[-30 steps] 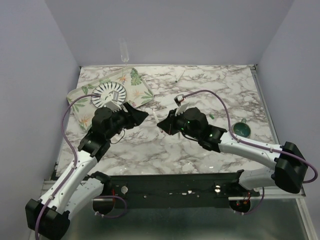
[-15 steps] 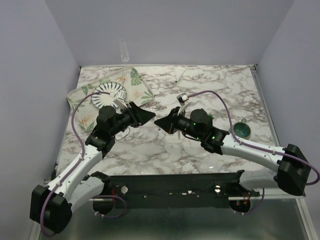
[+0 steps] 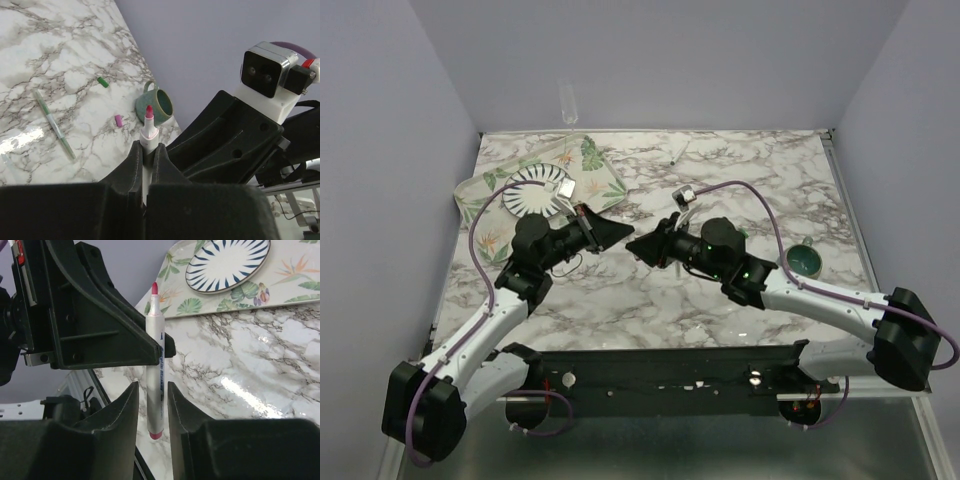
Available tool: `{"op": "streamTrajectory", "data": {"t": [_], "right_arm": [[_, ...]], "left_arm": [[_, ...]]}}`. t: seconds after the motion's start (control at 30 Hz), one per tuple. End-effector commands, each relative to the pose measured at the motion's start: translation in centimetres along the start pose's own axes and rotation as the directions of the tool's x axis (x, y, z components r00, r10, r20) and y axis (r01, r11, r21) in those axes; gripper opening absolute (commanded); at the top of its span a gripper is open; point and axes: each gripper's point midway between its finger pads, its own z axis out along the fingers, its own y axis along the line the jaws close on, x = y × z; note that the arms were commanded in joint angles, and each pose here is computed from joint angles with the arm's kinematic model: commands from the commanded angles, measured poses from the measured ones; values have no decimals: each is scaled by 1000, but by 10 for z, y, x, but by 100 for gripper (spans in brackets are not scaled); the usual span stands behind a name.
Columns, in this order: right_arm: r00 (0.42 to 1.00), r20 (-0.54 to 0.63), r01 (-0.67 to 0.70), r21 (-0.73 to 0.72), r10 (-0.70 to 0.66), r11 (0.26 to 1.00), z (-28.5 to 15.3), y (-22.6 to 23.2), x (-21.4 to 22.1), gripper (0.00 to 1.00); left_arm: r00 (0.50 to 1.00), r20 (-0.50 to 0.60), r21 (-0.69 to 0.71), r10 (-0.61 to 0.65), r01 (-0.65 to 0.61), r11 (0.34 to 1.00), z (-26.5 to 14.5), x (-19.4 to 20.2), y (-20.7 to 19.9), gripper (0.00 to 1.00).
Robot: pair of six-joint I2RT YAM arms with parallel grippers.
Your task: Insert the pens into the pen caps
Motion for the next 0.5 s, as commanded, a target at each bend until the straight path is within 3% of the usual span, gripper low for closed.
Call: {"op": "streamTrajectory", "data": {"t": [0.0, 0.1, 0.3, 0.47], "right_arm": [[1000, 0, -4, -37, 4, 999, -10, 9, 1, 47], [999, 45, -13, 1, 13, 1000, -22, 10, -19, 52], [994, 95, -51, -1, 51, 999, -39, 26, -54, 52], [993, 106, -53, -25, 55, 998, -38, 42, -75, 52]], "left_arm": [[995, -56, 94, 83, -78, 993, -1, 4, -20, 0], [978, -119, 122, 171, -157, 980, -3, 8, -27, 0], [922, -238, 206, 306, -260, 943, -15, 22, -41, 0], [890, -252, 254, 381, -319, 913, -23, 28, -46, 0]]}}
